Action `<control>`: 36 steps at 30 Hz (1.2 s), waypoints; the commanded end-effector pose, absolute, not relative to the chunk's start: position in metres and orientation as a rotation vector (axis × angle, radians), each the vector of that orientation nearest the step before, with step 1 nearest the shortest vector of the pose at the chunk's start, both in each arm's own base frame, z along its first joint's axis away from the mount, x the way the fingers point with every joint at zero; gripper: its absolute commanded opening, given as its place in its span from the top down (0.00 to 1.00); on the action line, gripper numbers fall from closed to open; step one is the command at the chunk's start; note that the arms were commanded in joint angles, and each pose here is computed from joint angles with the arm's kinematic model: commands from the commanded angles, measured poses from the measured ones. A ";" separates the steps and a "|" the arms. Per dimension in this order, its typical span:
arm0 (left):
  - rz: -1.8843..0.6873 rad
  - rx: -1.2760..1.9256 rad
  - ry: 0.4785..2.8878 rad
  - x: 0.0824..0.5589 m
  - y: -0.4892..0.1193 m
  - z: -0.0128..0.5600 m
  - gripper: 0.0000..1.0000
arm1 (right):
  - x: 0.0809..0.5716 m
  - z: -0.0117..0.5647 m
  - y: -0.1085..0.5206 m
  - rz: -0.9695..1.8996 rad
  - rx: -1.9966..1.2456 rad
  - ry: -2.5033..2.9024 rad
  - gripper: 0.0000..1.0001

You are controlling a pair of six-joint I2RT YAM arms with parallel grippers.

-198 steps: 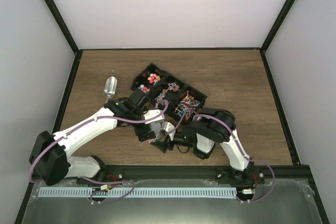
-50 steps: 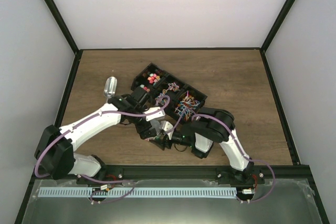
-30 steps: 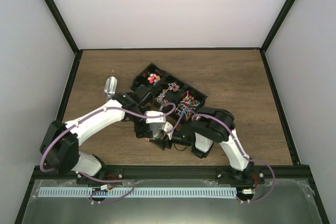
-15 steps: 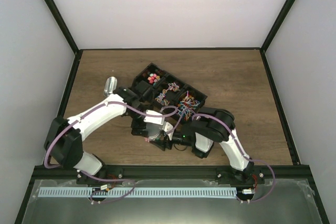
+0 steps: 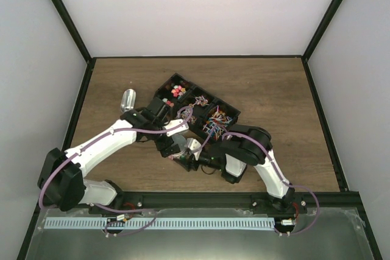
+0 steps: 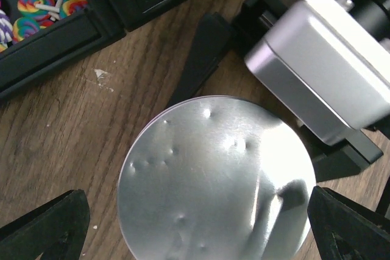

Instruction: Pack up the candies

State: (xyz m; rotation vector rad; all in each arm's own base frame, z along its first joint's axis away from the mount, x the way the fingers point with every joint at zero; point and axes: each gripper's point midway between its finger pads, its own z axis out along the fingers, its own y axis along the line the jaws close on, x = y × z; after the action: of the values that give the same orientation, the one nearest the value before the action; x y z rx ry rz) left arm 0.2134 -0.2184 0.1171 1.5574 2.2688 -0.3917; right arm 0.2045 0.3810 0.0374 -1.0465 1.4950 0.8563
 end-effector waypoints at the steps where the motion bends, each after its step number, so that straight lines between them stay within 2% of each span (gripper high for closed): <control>1: -0.420 1.402 2.323 0.223 -0.226 0.115 0.00 | 0.216 0.103 0.380 0.835 -0.877 1.235 0.30; 21: -0.382 1.445 2.384 0.219 -0.224 0.095 0.00 | 0.222 0.099 0.382 0.812 -0.864 1.261 0.31; 24: -0.404 1.467 2.368 0.217 -0.226 0.097 0.07 | 0.219 0.100 0.382 0.825 -0.875 1.249 0.31; 27: -0.437 1.560 2.320 0.209 -0.228 0.097 0.15 | 0.212 0.101 0.383 0.849 -0.904 1.227 0.31; 33: -0.365 1.886 2.181 0.198 -0.213 0.085 0.12 | 0.188 0.104 0.385 0.941 -0.991 1.155 0.32; 36: -0.330 2.079 2.036 0.193 -0.207 0.084 0.11 | 0.182 0.105 0.386 0.971 -1.012 1.139 0.34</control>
State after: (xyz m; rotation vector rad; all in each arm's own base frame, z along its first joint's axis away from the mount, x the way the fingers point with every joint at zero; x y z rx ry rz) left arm 0.2152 -0.2213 0.0958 1.6374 2.2836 -0.3712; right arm 0.2137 0.3810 0.0381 -1.0234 1.4921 0.8131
